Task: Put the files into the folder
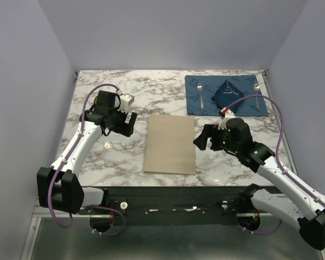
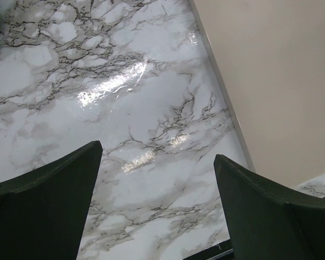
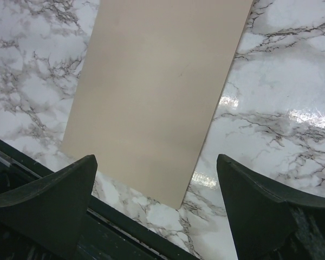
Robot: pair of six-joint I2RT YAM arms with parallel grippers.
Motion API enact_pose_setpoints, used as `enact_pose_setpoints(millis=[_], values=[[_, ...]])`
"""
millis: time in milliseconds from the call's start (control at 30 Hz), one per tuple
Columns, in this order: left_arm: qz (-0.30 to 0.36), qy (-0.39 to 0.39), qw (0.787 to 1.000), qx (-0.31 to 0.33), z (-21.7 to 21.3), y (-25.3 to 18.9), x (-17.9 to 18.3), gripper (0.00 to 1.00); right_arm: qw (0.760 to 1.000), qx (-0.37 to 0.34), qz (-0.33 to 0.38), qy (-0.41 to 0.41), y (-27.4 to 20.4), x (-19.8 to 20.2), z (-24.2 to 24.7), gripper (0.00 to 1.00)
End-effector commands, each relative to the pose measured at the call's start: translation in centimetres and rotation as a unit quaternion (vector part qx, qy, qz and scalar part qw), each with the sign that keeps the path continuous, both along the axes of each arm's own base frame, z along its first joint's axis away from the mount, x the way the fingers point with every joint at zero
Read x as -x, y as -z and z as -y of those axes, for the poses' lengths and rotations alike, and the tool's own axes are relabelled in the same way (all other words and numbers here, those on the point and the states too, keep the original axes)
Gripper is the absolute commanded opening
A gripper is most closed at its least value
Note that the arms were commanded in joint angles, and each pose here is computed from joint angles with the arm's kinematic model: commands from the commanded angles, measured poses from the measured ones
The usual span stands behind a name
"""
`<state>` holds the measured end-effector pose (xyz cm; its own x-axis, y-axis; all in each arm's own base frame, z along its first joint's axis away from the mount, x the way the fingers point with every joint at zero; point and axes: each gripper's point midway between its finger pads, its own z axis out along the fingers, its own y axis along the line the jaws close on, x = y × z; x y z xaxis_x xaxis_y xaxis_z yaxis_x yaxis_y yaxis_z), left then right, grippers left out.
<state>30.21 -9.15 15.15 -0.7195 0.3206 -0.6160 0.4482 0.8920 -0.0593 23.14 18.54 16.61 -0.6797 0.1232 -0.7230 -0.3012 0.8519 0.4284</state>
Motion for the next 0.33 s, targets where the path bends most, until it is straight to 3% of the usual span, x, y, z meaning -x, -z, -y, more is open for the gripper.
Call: enact_pose_setpoints(millis=[0, 300], values=[[-0.005, -0.008, 1.0, -0.002, -0.2, 0.5, -0.8, 0.99, 0.999, 0.018, 0.026, -0.002, 0.0, -0.3, 0.5, 1.0], [-0.019, -0.006, 1.0, -0.008, -0.1, 1.8, -1.7, 0.99, 0.999, 0.031, 0.039, -0.002, -0.7, -1.7, 0.1, 1.0]])
